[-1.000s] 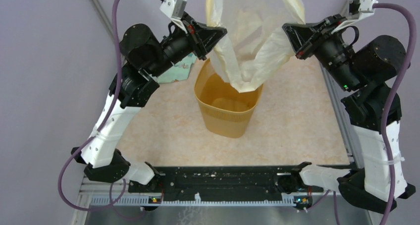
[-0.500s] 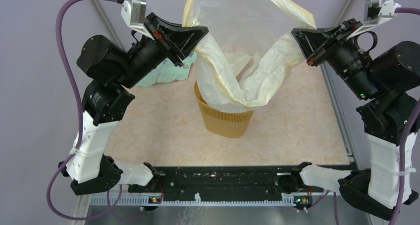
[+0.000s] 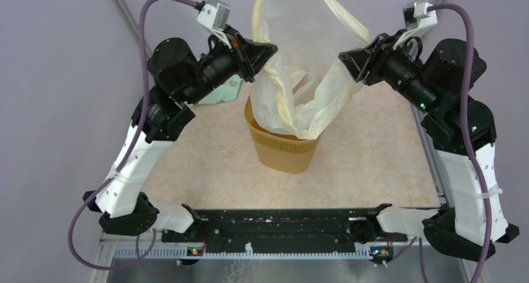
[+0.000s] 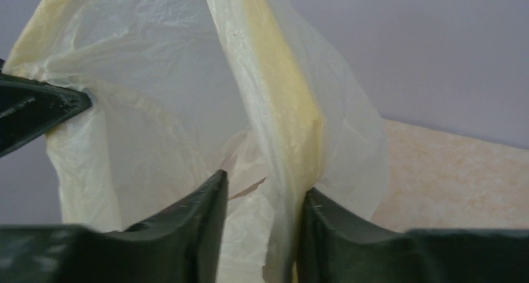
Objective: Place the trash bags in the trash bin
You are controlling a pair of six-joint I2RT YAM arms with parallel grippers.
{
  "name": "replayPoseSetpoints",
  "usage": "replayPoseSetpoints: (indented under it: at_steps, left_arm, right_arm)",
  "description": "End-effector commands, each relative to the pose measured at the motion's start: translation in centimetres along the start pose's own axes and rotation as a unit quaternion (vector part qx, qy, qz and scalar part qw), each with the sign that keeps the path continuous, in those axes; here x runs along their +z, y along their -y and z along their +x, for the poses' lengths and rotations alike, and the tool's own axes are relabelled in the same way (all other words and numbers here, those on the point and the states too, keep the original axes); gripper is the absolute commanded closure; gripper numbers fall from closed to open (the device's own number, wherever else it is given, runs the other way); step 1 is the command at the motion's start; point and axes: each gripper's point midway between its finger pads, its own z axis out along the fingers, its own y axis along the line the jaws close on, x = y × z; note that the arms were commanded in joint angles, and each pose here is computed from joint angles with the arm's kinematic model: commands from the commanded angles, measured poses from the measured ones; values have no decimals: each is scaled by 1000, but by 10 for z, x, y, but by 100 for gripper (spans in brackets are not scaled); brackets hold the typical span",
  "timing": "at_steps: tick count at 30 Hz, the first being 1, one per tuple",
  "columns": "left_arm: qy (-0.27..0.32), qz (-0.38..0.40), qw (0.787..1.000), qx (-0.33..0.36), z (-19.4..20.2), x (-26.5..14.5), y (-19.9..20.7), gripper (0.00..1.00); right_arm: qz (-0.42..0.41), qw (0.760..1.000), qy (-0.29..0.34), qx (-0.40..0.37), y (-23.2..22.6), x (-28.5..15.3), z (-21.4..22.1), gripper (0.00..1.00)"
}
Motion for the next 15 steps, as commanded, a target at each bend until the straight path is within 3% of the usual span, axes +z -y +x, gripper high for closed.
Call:
replayPoseSetpoints:
  at_steps: [1,3,6,15]
  left_arm:
    - [12,0,1000,2,-3,11,-2,100]
    - [5,3,1000,-2,1,13,-2,100]
    - [-1,-2,1000,-8,4,9,-3,100]
    - [2,-6,1000,-7,4,-11,-2,100]
  right_arm:
    - [25,1000,17,-4,6,-16,-13,52]
    - [42,999,6,-9,12,-21,-11,38]
    - [77,997,-12,-20,23,-31,-10,30]
    - [148,986,-62,-52,48,-53,-1,25]
